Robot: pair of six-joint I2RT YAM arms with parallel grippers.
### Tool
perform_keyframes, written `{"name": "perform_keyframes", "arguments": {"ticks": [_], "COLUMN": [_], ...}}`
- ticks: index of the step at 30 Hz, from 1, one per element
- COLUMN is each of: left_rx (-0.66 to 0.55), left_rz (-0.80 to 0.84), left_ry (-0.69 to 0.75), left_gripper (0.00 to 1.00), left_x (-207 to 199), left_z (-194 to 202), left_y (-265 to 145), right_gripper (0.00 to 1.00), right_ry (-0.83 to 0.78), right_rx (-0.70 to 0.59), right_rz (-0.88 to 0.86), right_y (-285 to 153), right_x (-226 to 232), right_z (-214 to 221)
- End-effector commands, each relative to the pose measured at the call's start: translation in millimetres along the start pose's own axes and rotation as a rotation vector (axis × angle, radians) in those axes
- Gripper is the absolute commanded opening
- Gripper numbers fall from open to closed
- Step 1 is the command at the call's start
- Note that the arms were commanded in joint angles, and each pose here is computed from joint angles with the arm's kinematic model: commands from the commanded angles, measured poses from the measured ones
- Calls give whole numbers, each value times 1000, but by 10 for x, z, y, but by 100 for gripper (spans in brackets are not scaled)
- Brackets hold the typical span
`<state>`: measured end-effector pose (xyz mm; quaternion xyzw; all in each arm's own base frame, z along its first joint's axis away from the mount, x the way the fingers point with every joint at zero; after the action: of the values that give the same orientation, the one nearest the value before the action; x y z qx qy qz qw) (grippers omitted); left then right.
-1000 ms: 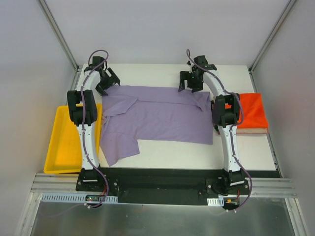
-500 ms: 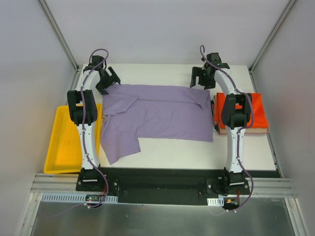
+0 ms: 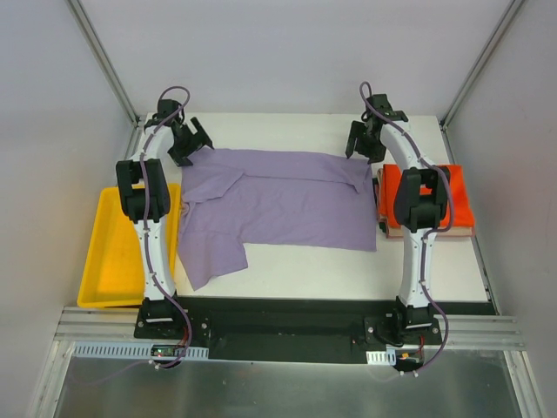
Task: Fold and stack the t-shirts
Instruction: Fold the flattened tshirt in 1/3 of the way
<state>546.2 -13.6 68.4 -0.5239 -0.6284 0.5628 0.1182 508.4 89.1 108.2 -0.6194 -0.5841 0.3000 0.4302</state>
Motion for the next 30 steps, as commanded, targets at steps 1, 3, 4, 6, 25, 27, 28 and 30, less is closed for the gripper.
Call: {"name": "perform_keyframes", "arguments": {"ticks": [1, 3, 4, 6, 25, 27, 28, 30], "left_rx": [55, 54, 52, 46, 47, 45, 46, 43], "left_rz": [-12, -1, -1, 2, 18, 17, 17, 19], "left_ry": [-38, -41, -45, -47, -70, -73, -72, -75], "left_gripper": [99, 99, 99, 99, 99, 99, 99, 99], "left_x": [169, 160, 167, 169, 187, 199, 192, 199], "left_z": [145, 141, 139, 130, 123, 122, 128, 115], "left_y": [116, 112, 113, 109, 144, 145, 142, 136], "right_gripper": [70, 68, 67, 67, 69, 69, 68, 65], "right_ry": [32, 43, 56, 70, 87, 95, 101, 106], "right_rx": [27, 45, 52, 65, 91, 89, 89, 69], "right_rz": [51, 44, 50, 61, 101, 72, 59, 23], "right_y": [112, 175, 206, 267, 213, 249, 270, 308], "right_x": [-78, -69, -86, -115, -208, -150, -131, -69], "right_z": [28, 53, 62, 97, 280, 259, 244, 180]}}
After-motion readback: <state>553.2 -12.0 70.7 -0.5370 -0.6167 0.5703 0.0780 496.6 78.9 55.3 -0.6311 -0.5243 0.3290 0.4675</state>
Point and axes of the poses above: each gripper's point midway between its finger pads, its own y axis out along the fingers, its own x axis along the line the jaws close on, z = x × y, the point moved 3 cm from there along -y, back along the fingers
